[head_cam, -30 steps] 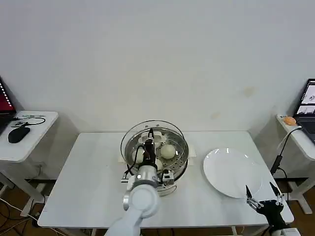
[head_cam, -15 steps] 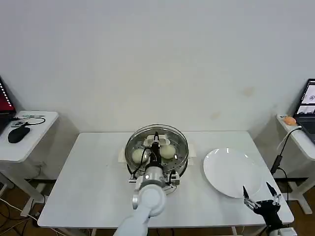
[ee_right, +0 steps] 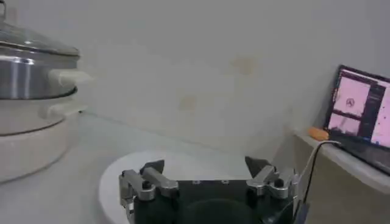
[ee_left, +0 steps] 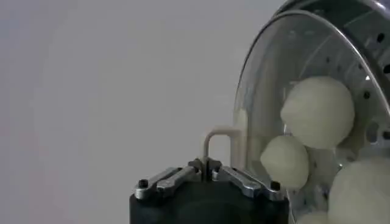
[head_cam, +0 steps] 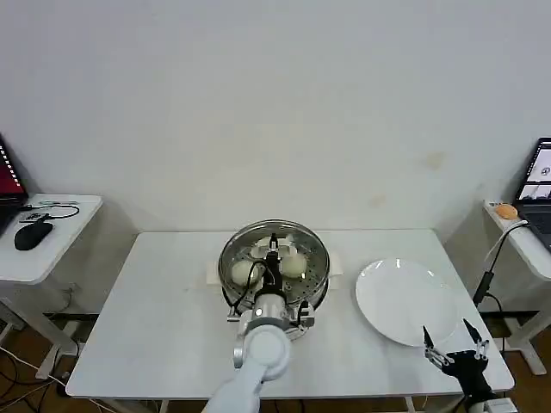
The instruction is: Take steamed baozi put them in steamer then cover it.
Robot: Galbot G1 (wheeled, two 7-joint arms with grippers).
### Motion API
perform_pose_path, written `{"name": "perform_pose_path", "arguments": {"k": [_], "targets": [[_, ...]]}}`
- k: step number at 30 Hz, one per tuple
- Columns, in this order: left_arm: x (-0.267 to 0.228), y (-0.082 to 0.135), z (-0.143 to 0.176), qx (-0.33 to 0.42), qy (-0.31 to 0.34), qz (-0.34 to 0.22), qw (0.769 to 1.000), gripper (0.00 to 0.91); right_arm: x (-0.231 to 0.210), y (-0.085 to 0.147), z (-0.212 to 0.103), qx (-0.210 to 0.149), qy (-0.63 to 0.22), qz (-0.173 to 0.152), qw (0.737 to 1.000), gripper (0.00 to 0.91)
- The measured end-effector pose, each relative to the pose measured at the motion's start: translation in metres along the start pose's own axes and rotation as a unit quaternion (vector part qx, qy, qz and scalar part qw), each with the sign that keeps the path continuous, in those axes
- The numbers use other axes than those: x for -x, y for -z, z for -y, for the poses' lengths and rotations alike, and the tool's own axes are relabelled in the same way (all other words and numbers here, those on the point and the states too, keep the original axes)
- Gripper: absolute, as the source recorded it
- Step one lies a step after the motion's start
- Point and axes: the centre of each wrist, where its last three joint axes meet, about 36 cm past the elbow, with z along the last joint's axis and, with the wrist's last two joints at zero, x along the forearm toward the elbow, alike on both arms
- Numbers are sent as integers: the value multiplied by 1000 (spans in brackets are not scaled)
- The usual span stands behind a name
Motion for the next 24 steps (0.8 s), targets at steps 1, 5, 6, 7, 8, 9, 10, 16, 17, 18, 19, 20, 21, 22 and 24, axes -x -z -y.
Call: {"name": "perform_pose_path", "arguments": {"k": [1,5,6,7,8,9,10,16,17,18,19,20,21,22,24], "targets": [[0,0,0,0,0,0,1000,0,0,0,0,0,0,0,1000,907],[-1,0,1,1,-1,-1,1000,0,1,-1,-1,1,1,-1,1000,907],[-2,0,2,1,-1,-1,1000,0,1,-1,-1,1,1,-1,1000,907],[-2,0,2,1,-2,-1,1000,0,1,-1,-1,1,2,-1,1000,907],[-2,0,2,1,-2,-1,1000,0,1,-1,-1,1,2,-1,1000,907],[-2,0,2,1,-2,-1,1000,0,1,-1,-1,1,2,-1,1000,907],[-3,0,2,1,-2,-1,1000,0,1,-2,-2,1,2,-1,1000,907],[-4,2,2,-2,-5,0,1000,0,1,-2,-3,1,3,-2,1000,907],[-4,2,2,-2,-6,0,1000,0,1,-2,-3,1,3,-2,1000,907],[-4,2,2,-2,-6,0,1000,0,1,-2,-3,1,3,-2,1000,907],[-5,2,2,-3,-6,0,1000,0,1,-2,-3,1,3,-2,1000,907],[-5,2,2,-3,-7,0,1000,0,1,-2,-3,1,3,-2,1000,907],[-5,2,2,-4,-7,0,1000,0,2,-2,-3,1,3,-2,1000,907],[-6,2,2,-4,-7,0,1000,0,2,-2,-4,1,3,-2,1000,907],[-6,2,2,-4,-7,1,1000,907,2,-2,-4,0,4,-2,1000,907]]}}
